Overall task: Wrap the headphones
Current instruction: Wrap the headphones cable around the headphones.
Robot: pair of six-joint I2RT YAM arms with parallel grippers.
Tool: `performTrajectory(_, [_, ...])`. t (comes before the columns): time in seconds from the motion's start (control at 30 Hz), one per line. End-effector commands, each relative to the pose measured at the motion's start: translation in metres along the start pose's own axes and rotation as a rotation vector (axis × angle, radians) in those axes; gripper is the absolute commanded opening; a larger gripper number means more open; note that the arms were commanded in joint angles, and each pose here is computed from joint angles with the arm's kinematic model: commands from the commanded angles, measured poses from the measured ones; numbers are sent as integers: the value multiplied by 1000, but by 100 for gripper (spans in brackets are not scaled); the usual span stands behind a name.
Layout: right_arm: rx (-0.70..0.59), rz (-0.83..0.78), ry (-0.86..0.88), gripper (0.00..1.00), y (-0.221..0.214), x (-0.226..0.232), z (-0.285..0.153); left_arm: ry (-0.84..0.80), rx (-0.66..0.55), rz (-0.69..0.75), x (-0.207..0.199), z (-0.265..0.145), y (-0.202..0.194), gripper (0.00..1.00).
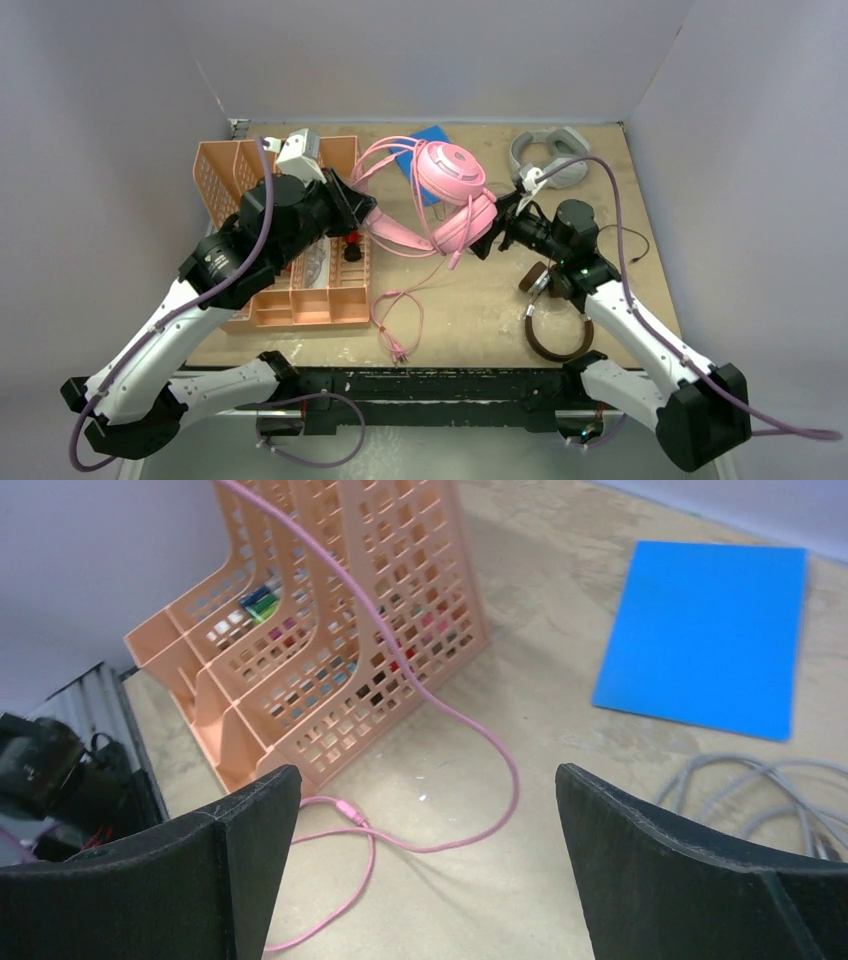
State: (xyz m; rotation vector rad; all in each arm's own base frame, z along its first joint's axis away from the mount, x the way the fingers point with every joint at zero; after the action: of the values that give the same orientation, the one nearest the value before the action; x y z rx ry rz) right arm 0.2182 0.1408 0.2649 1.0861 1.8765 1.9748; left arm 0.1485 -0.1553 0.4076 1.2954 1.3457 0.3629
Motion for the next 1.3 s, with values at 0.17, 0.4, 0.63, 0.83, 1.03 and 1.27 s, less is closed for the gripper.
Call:
performTrajectory(0.17, [30, -10, 218, 97, -25, -10, 40, -118, -162, -151, -28, -15, 43, 0])
performTrajectory(0.4, [14, 103, -18, 96, -55, -38, 51, -133, -168, -160, -32, -16, 47, 0])
performTrajectory(0.63, [-6, 172, 94, 89, -72, -35, 77, -144, -177, -166, -35, -16, 50, 0])
performTrajectory(0.83, [-46, 238, 154, 88, -84, -26, 109, -147, -181, -171, -37, -15, 53, 0])
performTrajectory(1.03, [-135, 346, 133, 50, -99, -29, 115, -124, -195, -170, -36, -16, 56, 0])
performTrajectory(1.27, [-32, 327, 53, 0, -121, -30, 81, 8, -298, -172, -28, -13, 69, 0])
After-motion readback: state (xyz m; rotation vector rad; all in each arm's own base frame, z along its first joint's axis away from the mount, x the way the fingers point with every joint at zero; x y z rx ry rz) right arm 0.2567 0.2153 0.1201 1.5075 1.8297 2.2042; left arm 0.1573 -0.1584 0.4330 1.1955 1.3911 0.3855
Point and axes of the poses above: each gripper's point midway between its finger pads, its own z axis out along the fingers, its own x axis along the line the jaws close on, y = z × x, the point moved 10 cm from there along -z, back along the fingers, and after that the axes turned 6 degrees about z, right-handed, at the moved point
